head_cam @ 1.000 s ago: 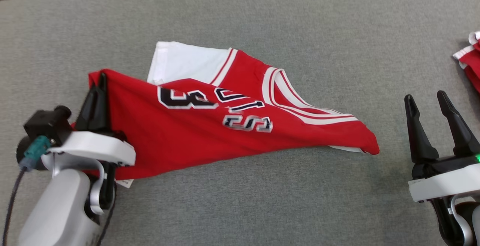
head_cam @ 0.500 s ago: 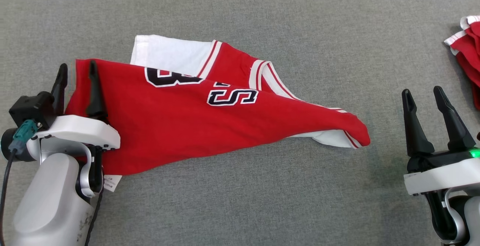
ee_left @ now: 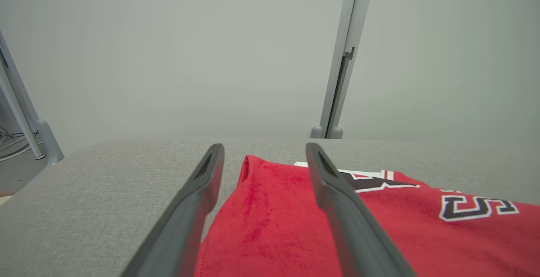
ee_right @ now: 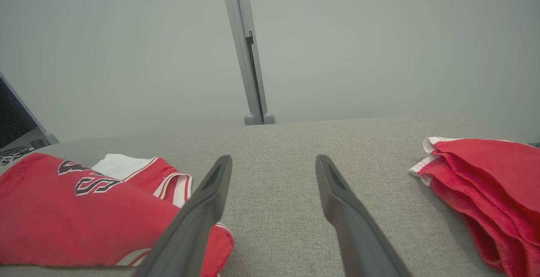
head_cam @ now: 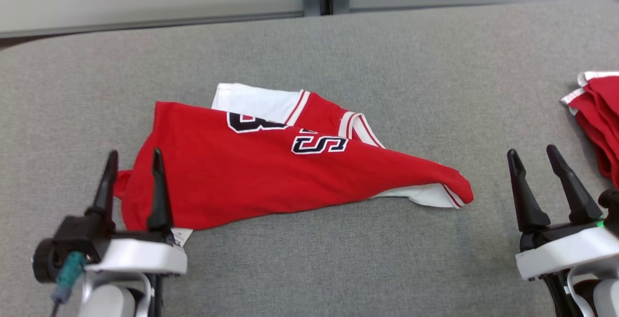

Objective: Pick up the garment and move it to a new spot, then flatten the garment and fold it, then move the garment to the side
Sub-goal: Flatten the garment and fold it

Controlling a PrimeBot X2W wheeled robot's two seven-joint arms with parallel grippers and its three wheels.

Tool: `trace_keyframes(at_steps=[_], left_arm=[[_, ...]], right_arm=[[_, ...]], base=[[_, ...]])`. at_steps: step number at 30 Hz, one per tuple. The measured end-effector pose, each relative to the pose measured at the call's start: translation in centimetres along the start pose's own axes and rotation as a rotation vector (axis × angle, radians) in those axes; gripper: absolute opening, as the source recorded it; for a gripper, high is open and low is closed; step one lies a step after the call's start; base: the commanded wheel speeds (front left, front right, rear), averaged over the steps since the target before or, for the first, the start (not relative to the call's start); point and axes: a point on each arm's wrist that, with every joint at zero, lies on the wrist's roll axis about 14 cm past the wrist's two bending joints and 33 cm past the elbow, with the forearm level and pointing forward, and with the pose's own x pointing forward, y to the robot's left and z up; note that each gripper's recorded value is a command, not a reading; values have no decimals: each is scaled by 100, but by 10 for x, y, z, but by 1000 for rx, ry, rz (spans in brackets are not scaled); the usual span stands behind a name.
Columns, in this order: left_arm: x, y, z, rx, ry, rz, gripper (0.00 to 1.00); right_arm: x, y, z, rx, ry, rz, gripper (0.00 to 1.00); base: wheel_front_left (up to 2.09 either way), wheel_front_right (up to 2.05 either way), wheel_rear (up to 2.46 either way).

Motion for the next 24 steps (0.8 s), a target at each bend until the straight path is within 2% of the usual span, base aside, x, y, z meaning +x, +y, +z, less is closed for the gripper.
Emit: trace_keyframes(at_steps=[12,24], left_arm=[[-57,-12,22,16,-31,-28,100],[-67,-10,30,24,-35,-21,100]], right_arm=[[-28,27,14,-12,-8,55,100],[-34,33,19,-16,-15,66,100]], base=[[0,0,0],[0,0,0]])
